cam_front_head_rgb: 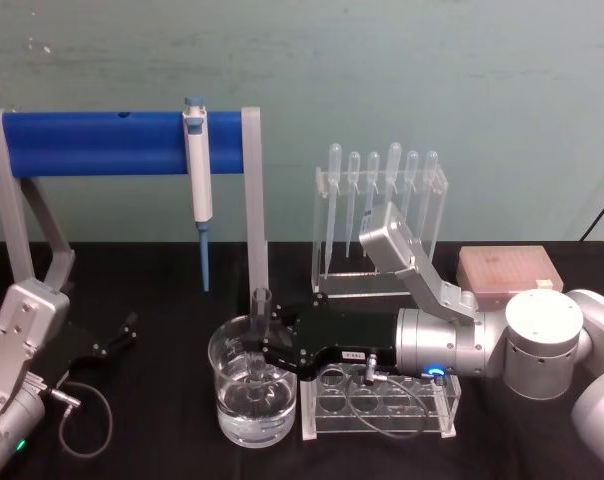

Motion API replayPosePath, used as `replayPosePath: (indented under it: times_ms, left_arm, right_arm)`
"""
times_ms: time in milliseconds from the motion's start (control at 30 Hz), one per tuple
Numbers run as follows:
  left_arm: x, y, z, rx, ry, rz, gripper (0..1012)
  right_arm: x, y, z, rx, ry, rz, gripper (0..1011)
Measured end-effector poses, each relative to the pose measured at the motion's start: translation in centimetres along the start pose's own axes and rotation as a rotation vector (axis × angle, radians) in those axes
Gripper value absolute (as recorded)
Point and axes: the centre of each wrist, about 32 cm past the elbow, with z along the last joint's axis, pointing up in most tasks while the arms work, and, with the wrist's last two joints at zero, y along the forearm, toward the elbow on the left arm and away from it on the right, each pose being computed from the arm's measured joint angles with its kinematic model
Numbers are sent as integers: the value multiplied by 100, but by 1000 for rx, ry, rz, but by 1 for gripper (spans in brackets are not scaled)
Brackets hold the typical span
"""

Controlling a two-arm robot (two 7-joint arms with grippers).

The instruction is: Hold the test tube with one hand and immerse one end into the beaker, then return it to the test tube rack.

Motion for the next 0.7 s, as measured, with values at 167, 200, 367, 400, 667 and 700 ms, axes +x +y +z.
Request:
replayPosePath:
  times_ms: [167,200,367,400,667,700]
  left_arm:
    - [0,0,0,0,0,0,1000]
    - [0,0,0,0,0,0,1000]
    - [0,0,0,0,0,0,1000]
    - [0,0,0,0,0,0,1000]
    - [0,0,0,0,0,0,1000]
    - [0,0,0,0,0,0,1000]
  right_arm:
    - [3,3,11,-3,-3,1,238]
    - [5,4,15,-3,-5,1,238]
    - [6,3,13,0,-4,0,238]
    - [6,3,13,0,-4,0,238]
    - [6,2,10,-1,-5,-1,238]
    - [6,2,10,-1,-5,-1,238]
